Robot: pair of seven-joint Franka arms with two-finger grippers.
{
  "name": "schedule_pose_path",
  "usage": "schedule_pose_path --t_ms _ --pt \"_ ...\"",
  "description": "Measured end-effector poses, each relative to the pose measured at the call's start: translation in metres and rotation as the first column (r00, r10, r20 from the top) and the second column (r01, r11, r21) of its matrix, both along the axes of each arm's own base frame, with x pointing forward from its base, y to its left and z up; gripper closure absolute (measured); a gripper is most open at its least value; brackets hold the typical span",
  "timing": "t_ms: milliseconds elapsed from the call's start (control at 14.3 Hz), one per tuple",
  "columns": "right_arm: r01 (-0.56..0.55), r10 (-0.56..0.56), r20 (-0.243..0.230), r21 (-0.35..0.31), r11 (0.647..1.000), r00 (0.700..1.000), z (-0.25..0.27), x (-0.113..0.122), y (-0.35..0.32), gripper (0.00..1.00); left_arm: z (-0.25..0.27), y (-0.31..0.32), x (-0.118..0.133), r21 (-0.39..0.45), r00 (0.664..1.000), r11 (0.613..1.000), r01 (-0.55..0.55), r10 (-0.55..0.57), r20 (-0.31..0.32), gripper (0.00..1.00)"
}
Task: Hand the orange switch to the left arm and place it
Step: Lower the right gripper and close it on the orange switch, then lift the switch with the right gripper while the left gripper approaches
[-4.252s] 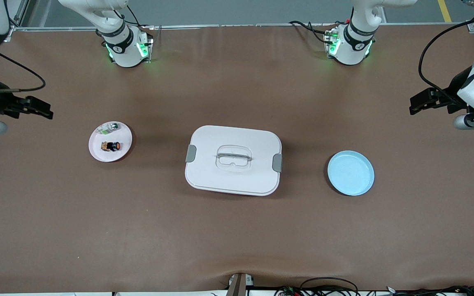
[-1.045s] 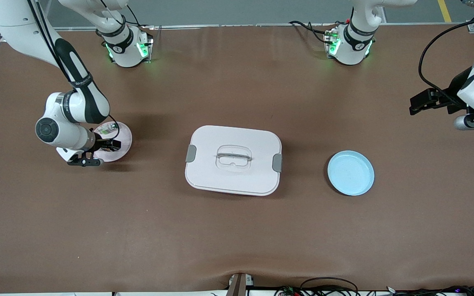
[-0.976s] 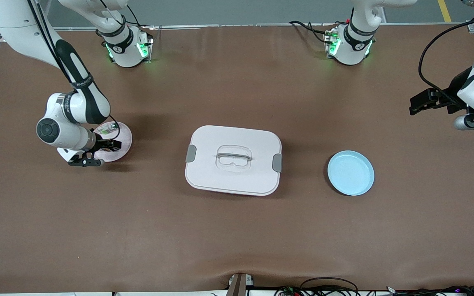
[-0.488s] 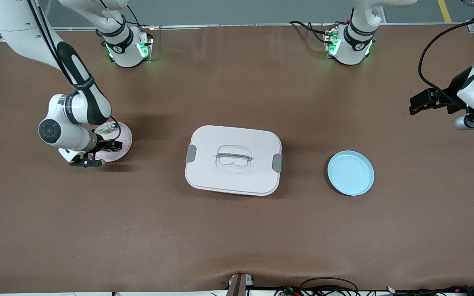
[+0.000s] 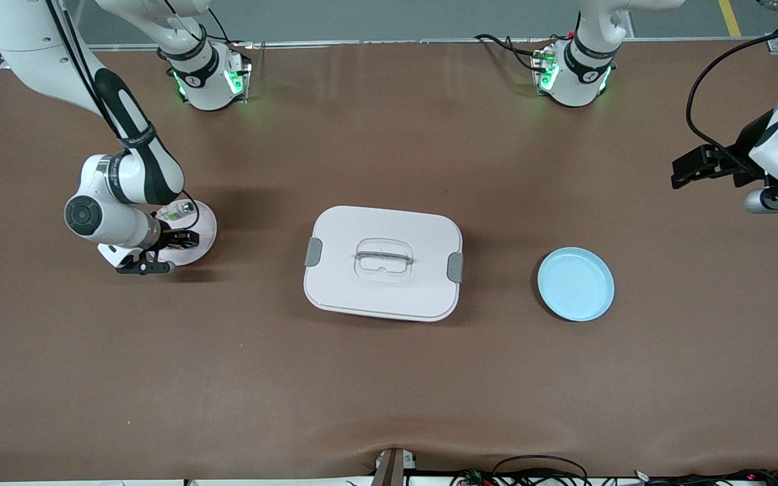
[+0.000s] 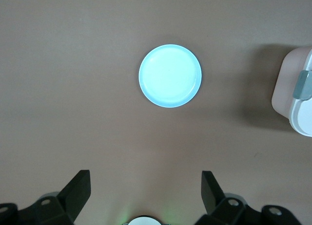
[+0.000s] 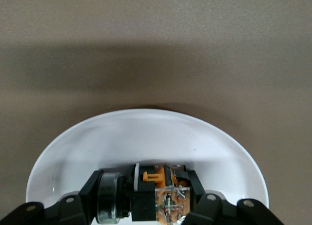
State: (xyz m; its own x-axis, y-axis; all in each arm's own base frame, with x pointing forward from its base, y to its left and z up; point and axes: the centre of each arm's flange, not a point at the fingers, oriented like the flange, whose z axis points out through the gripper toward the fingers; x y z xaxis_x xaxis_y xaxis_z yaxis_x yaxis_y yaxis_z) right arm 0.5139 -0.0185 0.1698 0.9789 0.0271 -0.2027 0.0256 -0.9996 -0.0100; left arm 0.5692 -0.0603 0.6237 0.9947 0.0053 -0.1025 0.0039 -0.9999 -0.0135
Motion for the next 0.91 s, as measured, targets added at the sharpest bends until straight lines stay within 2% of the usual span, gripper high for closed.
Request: schedule_pose_path --t_ms 488,906 --pt "-0.014 0.014 0.003 0.002 1.000 1.000 0.007 0.004 0.000 0.27 0.000 0.003 0.000 0.000 1.000 1.000 -0.005 0.005 0.000 0.00" --pt "-0.025 0.025 -0.010 0.004 1.000 1.000 0.054 0.008 0.006 0.27 0.000 0.003 0.000 0.000 1.000 1.000 -0.005 0.005 0.000 0.00"
